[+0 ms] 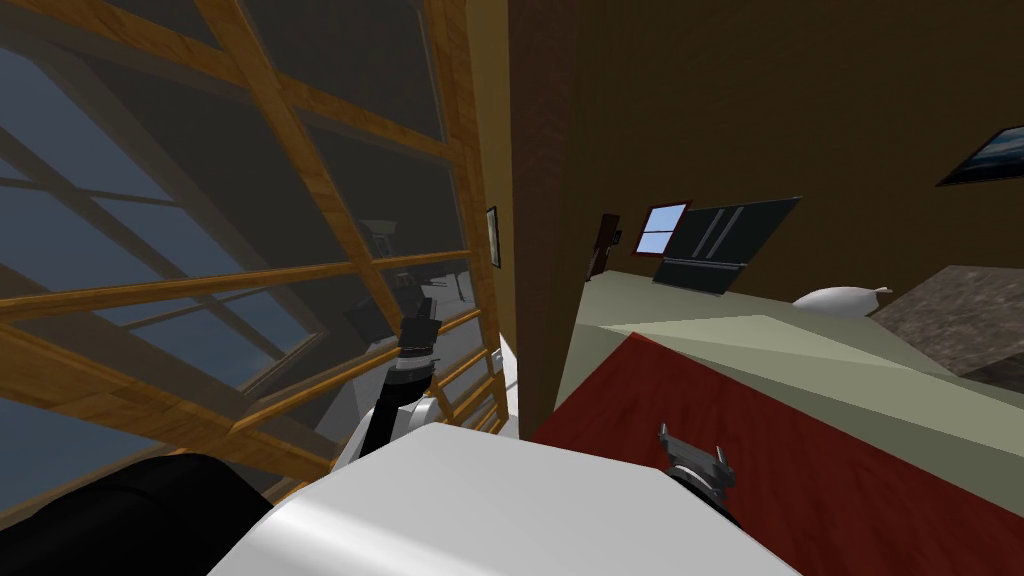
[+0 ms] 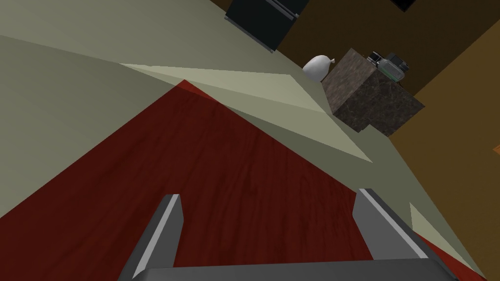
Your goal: Push the door open
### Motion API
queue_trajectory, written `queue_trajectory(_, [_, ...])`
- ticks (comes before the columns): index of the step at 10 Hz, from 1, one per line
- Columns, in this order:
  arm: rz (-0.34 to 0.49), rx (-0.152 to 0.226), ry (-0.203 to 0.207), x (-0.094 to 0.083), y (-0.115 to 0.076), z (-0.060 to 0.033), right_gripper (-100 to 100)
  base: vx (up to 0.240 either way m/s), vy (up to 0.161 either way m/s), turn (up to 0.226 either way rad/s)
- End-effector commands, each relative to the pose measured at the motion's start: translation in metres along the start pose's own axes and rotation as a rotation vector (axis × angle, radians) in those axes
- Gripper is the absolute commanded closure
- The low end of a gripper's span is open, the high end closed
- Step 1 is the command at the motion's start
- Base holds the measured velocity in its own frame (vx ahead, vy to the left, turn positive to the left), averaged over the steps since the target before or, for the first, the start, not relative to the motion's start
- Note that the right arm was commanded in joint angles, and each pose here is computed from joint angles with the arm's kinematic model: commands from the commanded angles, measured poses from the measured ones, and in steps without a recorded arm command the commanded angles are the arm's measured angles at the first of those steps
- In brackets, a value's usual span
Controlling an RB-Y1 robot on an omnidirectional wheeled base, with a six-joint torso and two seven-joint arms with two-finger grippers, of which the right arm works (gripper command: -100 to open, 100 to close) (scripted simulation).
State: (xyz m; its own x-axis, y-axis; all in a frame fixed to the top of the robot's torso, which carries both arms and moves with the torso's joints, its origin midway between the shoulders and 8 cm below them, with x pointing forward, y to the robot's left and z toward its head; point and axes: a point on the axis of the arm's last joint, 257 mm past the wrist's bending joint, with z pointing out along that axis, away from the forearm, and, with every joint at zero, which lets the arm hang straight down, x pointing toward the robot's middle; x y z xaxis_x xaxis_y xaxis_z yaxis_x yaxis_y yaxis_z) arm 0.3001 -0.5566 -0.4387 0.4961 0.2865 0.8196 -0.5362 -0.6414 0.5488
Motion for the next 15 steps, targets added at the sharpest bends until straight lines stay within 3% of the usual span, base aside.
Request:
queue_trajectory(1, [0.0, 0.0, 0.0, -0.0001, 0.0, 0.0, -100, 0.0, 0.0, 0.0])
queue_trajectory(5, [0.0, 0.0, 0.0, -0.0001, 0.0, 0.0, -100, 0.0, 0.002, -0.007])
queue_trajectory(8, [0.012, -0.018, -0.005, -0.0028, 0.0062, -0.0004, -100, 0.003, 0.05, -0.142])
queue_trajectory(15, [0.015, -0.022, -0.006, -0.0033, 0.0074, -0.0005, -100, 0.0, 0.002, -0.006])
